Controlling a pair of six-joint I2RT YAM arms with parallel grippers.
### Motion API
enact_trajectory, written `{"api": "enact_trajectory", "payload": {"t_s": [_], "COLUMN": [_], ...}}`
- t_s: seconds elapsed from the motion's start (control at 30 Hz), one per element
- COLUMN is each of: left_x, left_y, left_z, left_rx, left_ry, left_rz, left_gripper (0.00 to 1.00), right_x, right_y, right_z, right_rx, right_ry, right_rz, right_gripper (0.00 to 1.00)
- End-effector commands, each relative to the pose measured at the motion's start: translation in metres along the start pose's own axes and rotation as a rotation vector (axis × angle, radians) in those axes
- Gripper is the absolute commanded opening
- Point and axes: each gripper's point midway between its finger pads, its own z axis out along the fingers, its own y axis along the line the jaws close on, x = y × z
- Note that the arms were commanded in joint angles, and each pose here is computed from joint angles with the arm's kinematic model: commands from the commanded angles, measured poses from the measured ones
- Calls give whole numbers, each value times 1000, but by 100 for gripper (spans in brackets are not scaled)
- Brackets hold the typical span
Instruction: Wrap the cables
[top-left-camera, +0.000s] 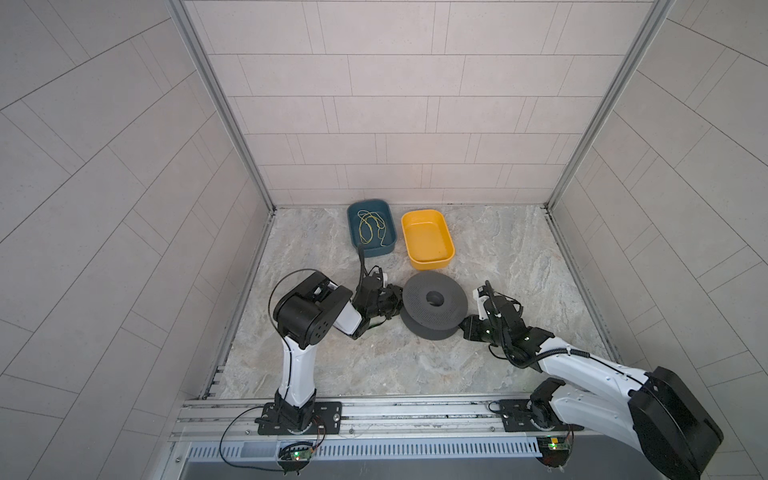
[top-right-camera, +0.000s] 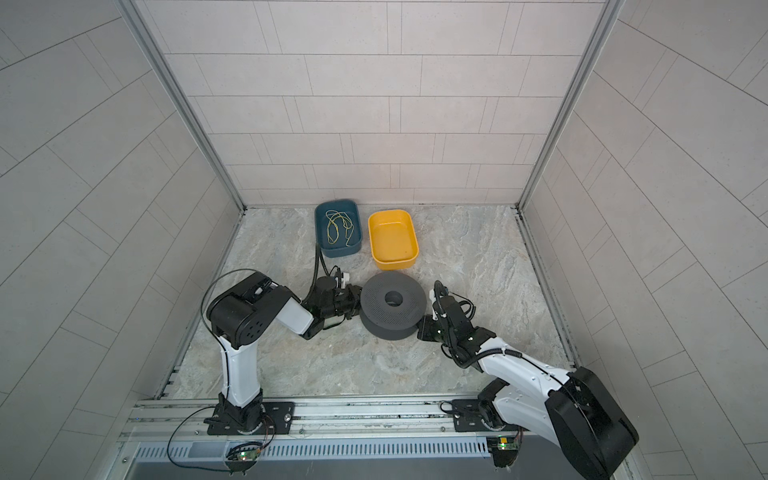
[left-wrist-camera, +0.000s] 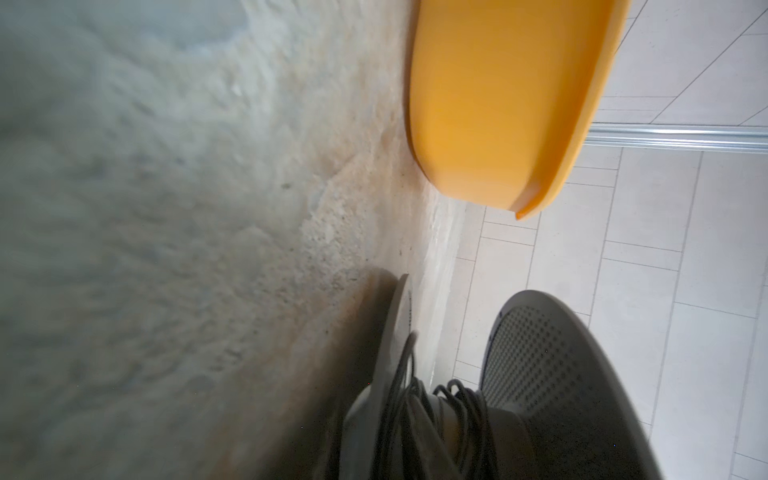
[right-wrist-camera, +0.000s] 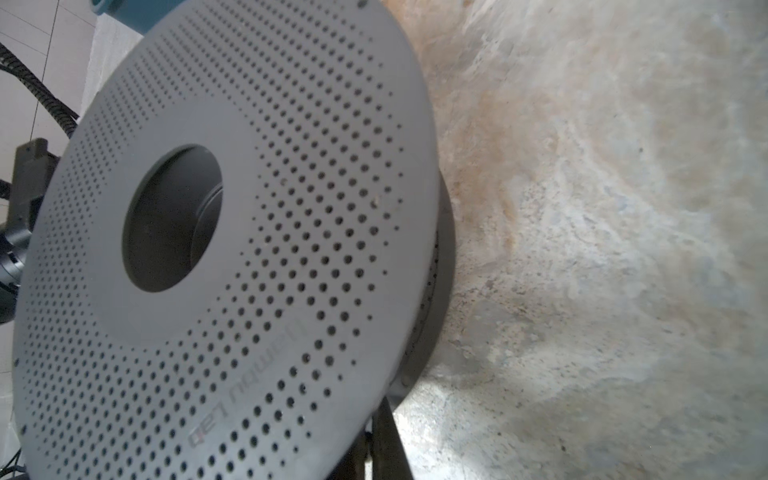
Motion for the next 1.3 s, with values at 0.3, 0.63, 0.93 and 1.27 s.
{"api": "enact_trajectory", "payload": {"t_s": [0.3, 0.63, 0.93, 1.27], "left_x": [7, 7, 4, -9], "left_y": [20, 46, 63, 59], "left_z": [-19, -25, -51, -79], "left_rx": [-221, -371, -587, -780], "left_ry": [16, 47, 52, 88], "left_rz": [42, 52, 101, 209], "left_gripper": [48, 51, 54, 54], "right_x": [-20, -15, -17, -24], "right_y": [3, -5, -1, -6], "right_z": [-2, 6, 12, 10], "right_rx": [-23, -18, -47, -23], "right_ry": [-93, -101, -93, -128], "right_rz": [276, 339, 424, 436], "right_gripper": [0, 0, 0, 0]}}
